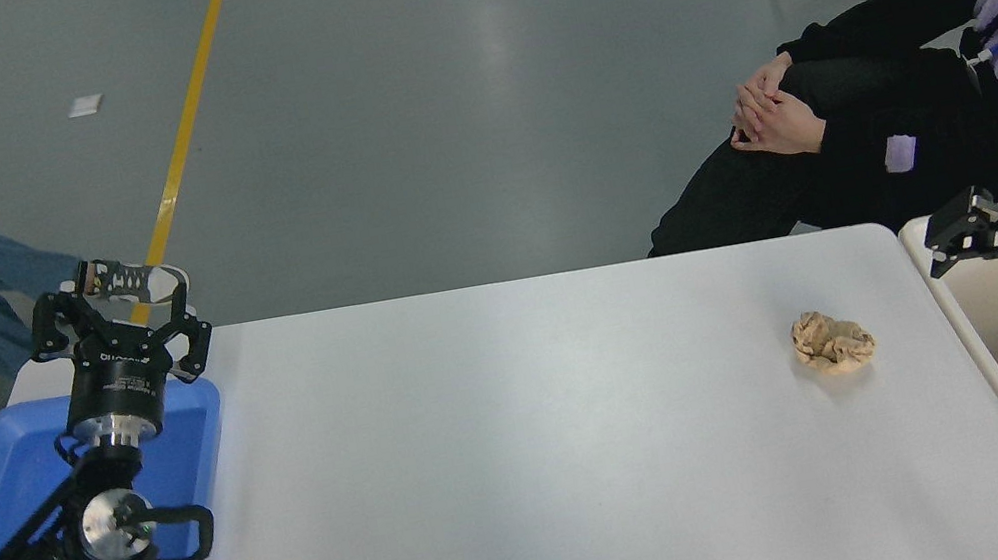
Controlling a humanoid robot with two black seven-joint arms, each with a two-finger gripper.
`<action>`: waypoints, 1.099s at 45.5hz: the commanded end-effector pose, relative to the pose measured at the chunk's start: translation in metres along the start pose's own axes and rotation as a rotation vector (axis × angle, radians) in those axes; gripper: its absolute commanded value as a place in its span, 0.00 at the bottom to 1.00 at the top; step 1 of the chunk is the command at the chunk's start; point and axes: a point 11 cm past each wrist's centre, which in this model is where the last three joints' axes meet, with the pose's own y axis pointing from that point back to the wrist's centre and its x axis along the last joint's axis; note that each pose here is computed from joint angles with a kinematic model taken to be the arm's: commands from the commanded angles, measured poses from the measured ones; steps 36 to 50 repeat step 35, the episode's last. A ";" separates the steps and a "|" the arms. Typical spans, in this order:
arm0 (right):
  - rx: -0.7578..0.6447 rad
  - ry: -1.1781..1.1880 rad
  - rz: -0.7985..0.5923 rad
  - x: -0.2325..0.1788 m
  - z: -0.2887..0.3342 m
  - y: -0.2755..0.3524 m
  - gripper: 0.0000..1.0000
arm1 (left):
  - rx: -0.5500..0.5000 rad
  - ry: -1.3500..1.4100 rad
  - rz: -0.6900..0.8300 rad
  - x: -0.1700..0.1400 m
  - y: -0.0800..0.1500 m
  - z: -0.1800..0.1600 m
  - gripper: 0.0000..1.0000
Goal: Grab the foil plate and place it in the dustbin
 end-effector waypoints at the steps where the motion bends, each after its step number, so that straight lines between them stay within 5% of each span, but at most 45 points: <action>1: 0.025 0.207 0.025 -0.004 -0.081 0.055 1.00 | 0.000 0.000 0.000 0.000 0.000 0.000 0.99; 16: 0.002 0.310 0.179 0.001 -0.118 0.116 1.00 | 0.000 -0.001 0.001 0.000 0.000 0.000 0.99; 50: 0.018 0.324 0.170 -0.003 -0.129 0.113 1.00 | 0.000 0.000 0.000 0.000 0.000 0.000 0.99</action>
